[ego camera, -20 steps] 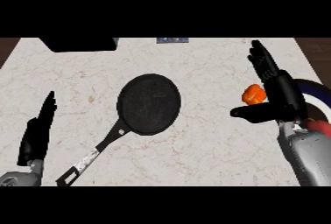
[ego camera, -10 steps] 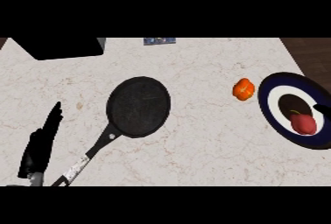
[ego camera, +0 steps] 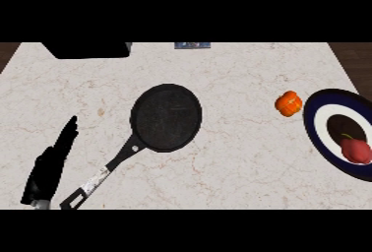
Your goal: Pick the bell pepper from the plate and place it in the pan
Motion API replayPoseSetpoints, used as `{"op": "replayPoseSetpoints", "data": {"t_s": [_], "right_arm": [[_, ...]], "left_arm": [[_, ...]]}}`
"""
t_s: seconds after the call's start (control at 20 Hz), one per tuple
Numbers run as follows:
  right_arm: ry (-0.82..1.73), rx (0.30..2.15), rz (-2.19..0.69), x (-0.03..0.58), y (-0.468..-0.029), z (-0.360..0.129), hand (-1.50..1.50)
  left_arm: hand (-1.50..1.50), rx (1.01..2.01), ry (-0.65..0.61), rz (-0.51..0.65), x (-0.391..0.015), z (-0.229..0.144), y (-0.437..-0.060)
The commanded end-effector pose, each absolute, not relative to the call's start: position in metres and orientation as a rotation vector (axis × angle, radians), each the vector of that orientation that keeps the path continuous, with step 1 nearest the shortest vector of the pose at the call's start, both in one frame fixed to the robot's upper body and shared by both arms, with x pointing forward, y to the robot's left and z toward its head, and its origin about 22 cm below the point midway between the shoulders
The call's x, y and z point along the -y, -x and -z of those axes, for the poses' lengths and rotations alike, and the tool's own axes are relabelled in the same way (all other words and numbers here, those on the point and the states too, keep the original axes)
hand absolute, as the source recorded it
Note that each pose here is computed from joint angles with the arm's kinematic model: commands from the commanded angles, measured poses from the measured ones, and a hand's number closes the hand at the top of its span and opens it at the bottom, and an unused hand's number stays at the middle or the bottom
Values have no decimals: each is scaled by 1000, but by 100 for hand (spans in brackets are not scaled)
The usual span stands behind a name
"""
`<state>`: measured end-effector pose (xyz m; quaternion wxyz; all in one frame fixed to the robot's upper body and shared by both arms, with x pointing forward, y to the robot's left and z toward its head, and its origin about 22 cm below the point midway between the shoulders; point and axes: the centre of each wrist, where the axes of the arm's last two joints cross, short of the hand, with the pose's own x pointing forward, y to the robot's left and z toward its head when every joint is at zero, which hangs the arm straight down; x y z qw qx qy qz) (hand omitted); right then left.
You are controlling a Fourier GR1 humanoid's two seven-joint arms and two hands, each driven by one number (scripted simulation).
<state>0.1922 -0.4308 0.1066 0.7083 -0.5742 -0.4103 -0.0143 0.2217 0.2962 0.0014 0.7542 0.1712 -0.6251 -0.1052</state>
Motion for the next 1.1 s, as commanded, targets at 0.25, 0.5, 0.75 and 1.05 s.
{"op": "replayPoseSetpoints", "data": {"t_s": [0.25, 0.5, 0.75, 1.05], "right_arm": [[1118, 721, -180, 376, -215, -167, -150], [1086, 628, -159, 377, -253, -186, -150], [1002, 522, -210, 391, -270, -182, -150], [991, 370, -307, 382, -289, -175, -150]], "left_arm": [[0, 1390, -337, 263, -288, -1, -229], [0, 1387, -322, 264, -281, -5, -228], [0, 1398, -331, 262, -289, -9, -231], [0, 1384, -308, 284, -280, -3, -220]]}}
